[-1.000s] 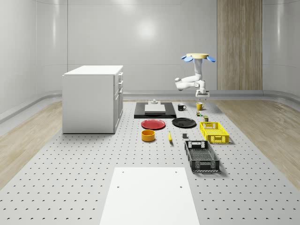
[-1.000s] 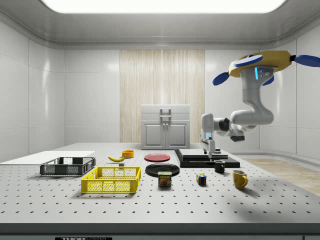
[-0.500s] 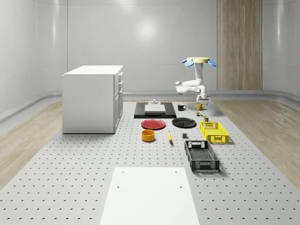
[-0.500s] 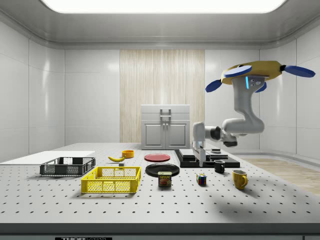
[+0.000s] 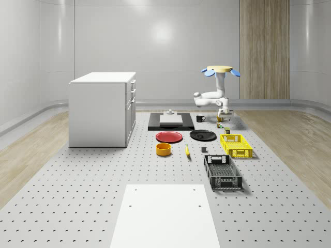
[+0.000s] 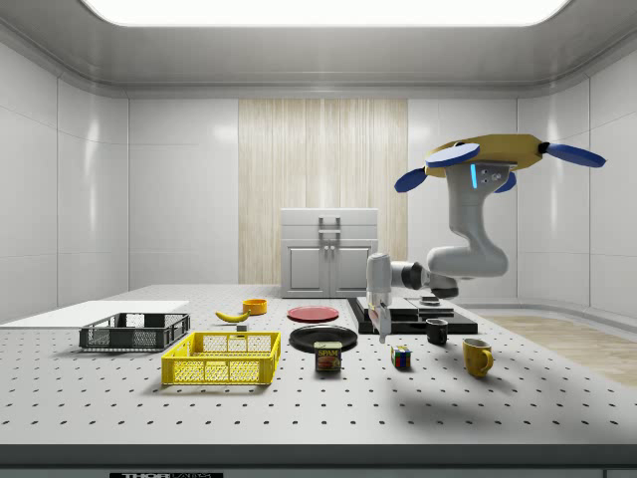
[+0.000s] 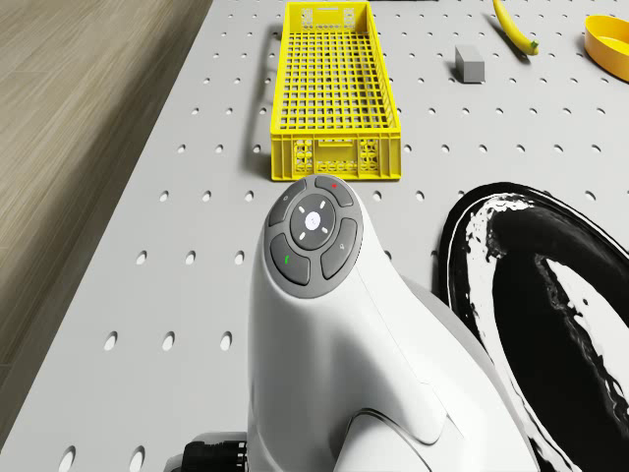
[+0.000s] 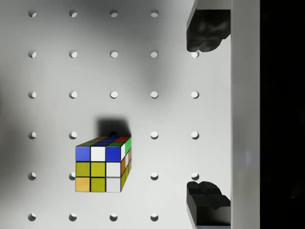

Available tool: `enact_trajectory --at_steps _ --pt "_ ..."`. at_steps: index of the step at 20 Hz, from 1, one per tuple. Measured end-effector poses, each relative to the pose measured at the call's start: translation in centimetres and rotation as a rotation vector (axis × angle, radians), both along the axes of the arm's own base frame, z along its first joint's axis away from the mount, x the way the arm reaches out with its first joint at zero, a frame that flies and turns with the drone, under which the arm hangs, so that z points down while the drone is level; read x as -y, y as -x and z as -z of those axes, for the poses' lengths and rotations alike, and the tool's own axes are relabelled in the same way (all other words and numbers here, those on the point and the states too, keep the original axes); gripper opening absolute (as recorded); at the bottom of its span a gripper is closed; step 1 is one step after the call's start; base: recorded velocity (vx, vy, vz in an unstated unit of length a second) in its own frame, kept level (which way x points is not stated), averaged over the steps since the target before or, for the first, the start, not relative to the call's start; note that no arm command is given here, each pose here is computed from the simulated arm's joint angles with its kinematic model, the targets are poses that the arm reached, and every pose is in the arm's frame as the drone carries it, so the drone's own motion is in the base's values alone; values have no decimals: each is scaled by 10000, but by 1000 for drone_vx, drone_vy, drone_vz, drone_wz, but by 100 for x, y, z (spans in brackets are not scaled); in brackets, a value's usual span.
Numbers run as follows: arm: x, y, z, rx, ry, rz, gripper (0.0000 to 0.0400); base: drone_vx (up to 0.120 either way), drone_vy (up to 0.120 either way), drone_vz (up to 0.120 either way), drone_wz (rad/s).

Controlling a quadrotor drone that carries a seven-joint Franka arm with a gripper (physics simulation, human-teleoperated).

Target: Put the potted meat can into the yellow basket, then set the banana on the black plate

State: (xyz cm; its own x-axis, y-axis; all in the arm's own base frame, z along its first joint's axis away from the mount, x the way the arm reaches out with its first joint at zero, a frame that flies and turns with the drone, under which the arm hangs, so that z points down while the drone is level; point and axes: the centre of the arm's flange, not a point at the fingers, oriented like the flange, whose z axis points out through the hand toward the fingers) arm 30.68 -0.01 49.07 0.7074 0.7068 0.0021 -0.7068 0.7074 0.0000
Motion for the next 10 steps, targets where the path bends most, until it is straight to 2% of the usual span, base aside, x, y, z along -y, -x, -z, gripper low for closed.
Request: enact_trajectory --at_steps 1,10 --pt "0 0 0 0 0 0 400 120 0 -120 0" --pt "0 0 0 0 0 -1 400 120 0 0 0"
